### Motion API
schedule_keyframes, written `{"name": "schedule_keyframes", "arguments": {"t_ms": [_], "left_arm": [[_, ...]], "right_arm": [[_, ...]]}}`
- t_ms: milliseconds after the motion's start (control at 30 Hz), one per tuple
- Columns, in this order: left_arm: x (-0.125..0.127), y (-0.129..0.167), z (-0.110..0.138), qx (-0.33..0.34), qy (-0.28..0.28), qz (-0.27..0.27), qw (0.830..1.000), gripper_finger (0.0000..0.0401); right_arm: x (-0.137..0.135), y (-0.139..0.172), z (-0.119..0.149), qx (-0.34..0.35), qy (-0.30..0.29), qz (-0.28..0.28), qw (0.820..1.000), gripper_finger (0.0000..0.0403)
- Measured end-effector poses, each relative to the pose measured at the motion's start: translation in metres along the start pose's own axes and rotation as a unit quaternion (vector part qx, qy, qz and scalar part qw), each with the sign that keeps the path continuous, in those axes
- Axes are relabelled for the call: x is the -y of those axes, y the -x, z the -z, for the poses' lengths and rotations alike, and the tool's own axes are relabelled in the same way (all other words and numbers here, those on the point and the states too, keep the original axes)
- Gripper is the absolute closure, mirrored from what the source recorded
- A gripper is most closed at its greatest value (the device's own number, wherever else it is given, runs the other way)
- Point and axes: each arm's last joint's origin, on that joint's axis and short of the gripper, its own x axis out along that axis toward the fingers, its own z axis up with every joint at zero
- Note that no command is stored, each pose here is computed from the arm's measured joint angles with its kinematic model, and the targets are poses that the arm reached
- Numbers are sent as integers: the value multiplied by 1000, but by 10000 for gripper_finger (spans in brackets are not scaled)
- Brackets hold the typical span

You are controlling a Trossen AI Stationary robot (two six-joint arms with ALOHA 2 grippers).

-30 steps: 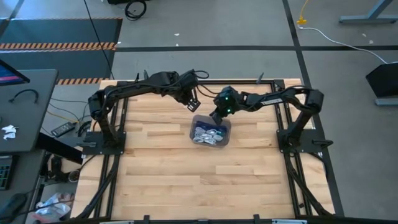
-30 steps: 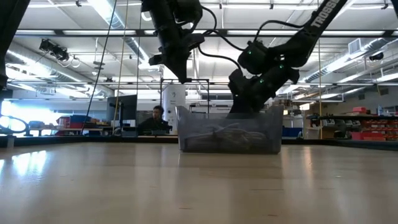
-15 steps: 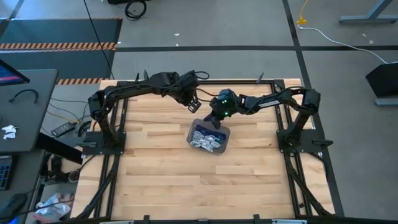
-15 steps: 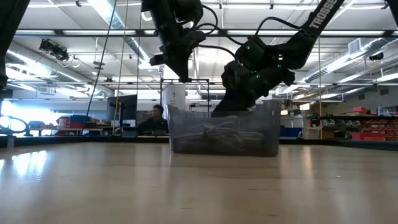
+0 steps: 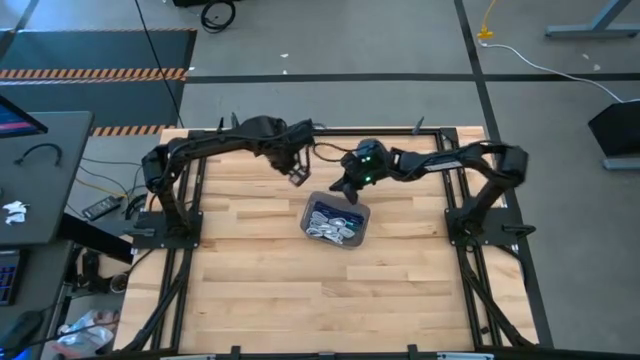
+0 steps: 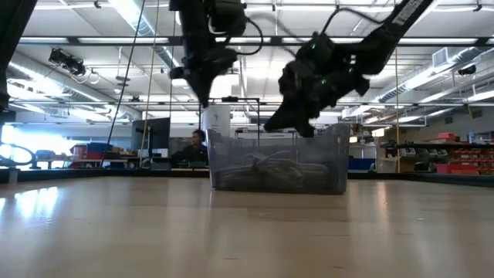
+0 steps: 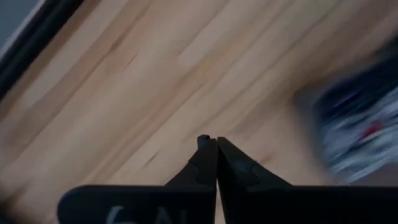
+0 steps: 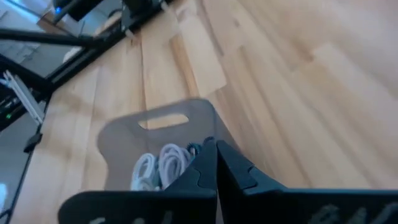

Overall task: Pick and place USB-C Cables
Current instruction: Move the gray bin to the center of the table

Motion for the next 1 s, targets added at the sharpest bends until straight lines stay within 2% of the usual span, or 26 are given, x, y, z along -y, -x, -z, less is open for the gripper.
{"name": "schedule_keyframes", "arguments": {"t_ms": [100, 200, 367, 500, 667, 767, 1000], "left_arm": [[-6, 1, 14, -59, -8, -63, 996, 397], [-10, -3, 23, -97, -2, -79, 992, 398], [2, -26, 33, -111, -31, -27, 993, 399], [9, -52, 46, -121, -44, 7, 992, 399], [7, -82, 62, -141, -15, 41, 989, 400], [9, -92, 67, -140, -10, 69, 988, 400], [14, -94, 63, -114, -16, 92, 989, 400]], "right_arm": [[-14, 26, -9, 7, 1, 24, 1000, 403], [-31, 56, -9, -6, -6, 67, 998, 403], [-61, 97, 19, -84, -46, 186, 978, 403], [-87, 115, 40, -116, -99, 220, 964, 403], [-114, 111, 56, -105, -143, 223, 958, 403], [-124, 99, 68, -117, -145, 242, 952, 403], [-121, 64, 100, -202, -149, 295, 922, 403]]}}
